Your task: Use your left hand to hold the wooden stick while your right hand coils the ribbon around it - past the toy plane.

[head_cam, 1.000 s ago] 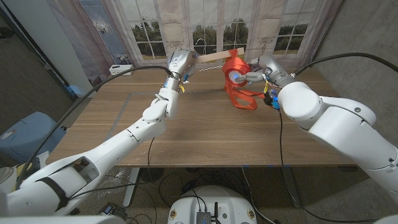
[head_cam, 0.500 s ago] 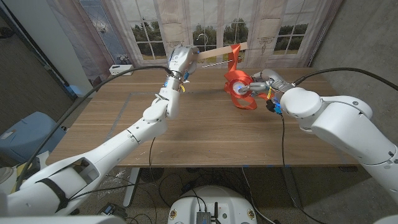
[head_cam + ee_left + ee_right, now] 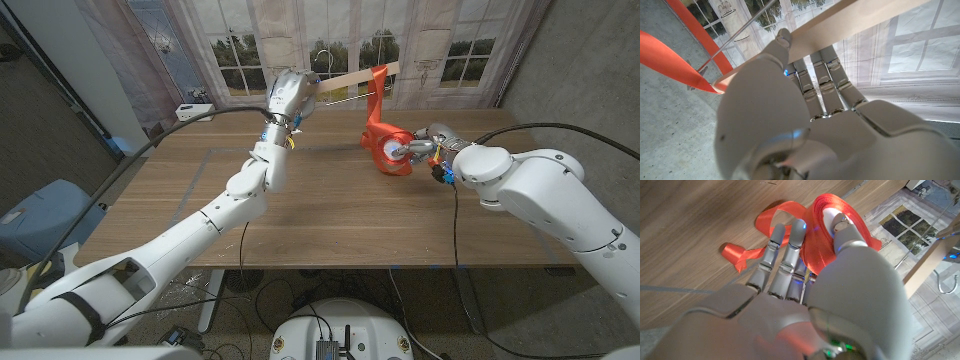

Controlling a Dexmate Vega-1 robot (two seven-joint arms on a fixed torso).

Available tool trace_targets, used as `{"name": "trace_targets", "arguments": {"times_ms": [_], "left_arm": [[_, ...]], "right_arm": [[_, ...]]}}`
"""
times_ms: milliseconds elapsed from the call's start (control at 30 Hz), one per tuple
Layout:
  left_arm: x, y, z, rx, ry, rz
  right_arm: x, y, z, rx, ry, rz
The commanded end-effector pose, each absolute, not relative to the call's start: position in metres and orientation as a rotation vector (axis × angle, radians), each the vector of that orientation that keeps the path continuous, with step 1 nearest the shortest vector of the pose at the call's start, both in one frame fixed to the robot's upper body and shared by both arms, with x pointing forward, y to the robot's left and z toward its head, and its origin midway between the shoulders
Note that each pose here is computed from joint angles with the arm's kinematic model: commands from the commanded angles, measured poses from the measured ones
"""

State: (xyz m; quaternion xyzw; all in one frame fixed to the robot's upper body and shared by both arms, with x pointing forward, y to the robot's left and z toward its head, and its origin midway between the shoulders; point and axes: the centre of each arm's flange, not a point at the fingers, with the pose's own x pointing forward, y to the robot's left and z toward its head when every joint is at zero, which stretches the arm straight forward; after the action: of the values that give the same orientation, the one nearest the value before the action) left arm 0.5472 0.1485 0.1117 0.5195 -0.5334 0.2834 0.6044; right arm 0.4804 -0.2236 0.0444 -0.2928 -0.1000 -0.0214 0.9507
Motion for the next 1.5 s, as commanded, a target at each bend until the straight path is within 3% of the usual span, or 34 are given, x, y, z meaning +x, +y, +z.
{"name": "trace_targets", "arguments": {"times_ms": [33, 833, 1500], "left_arm": [[0.537, 0.157, 0.105, 1.200, -1.212, 0.629], [0.513, 0.175, 0.086, 1.103, -1.164, 0.420], [0.496, 0.184, 0.072, 1.076, -1.117, 0.239]], "right_arm": [[0.510, -0.245, 0.037, -0.536, -0.180, -0.123], [0.567, -0.262, 0.039, -0.447, -0.317, -0.213], [0.579, -0.261, 0.076, -0.475, -0.435, -0.228]]}}
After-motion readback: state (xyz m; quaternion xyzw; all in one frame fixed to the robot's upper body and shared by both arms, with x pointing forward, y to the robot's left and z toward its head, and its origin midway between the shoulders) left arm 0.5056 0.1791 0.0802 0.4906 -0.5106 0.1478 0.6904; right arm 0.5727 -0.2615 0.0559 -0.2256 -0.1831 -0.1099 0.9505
